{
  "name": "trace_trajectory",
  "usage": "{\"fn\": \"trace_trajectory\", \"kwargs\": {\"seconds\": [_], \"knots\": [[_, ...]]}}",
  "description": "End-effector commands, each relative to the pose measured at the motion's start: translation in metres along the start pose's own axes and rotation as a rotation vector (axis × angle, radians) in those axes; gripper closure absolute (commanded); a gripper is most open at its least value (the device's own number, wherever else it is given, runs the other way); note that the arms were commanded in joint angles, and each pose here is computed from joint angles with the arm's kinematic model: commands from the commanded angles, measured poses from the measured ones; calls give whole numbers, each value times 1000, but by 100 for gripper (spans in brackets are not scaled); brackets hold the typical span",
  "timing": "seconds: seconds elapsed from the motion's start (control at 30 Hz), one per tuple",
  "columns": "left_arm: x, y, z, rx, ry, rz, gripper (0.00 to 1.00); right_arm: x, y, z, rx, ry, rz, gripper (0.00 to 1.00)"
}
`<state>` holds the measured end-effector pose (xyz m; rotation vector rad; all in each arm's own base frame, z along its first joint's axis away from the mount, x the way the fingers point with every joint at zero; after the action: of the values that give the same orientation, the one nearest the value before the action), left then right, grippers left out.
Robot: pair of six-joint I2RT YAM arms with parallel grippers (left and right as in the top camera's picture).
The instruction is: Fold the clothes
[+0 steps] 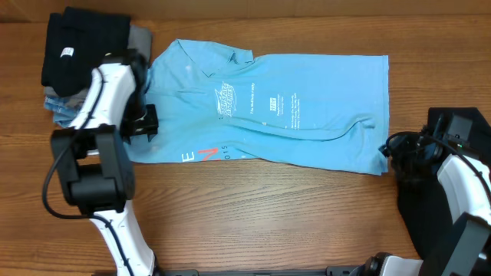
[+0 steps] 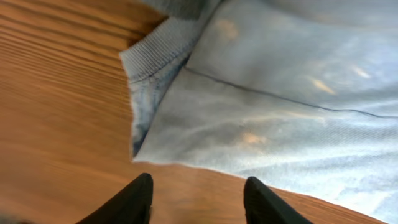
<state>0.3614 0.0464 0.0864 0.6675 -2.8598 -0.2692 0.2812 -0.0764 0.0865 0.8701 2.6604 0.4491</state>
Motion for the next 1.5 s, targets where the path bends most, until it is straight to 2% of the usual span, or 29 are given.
{"fn": "trace_trajectory", "kwargs": {"seconds": [0.0,0.1,0.3,0.6,0.7,0.87,1.0,1.23,1.47], "knots": [[15,-12,14,213,107,61,51,-13,22,2,-139,-25,-119,43],[19,-19,27,258,120,101,49,-17,24,9,-141,-29,-133,43],[18,-12,51,186,89,88,47,-25,24,16,-111,-31,-173,42],[16,11,63,129,95,21,63,-11,6,23,-5,58,-145,43],[15,25,65,88,99,-2,76,-12,19,22,-102,58,-158,43],[12,37,67,96,107,-55,87,-27,34,19,-184,-2,-147,43],[12,39,68,103,111,-62,87,-32,43,19,-197,-31,-160,42],[11,61,70,-7,106,-116,86,-33,58,29,-221,-27,-223,42],[10,79,74,25,131,-185,90,-26,77,48,-226,-9,-287,36]]}}
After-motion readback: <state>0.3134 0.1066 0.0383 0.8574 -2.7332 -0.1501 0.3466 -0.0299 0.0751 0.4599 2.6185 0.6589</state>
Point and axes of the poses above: each gripper's point midway between its finger pads, its own z axis out along the fingers, its own y axis along the line the jaws close on, x = y × z, the point moved 4 cm from there along -z, back along the fingers, and after that the axes turned 10 degrees about -z, right-handed, at the moved point
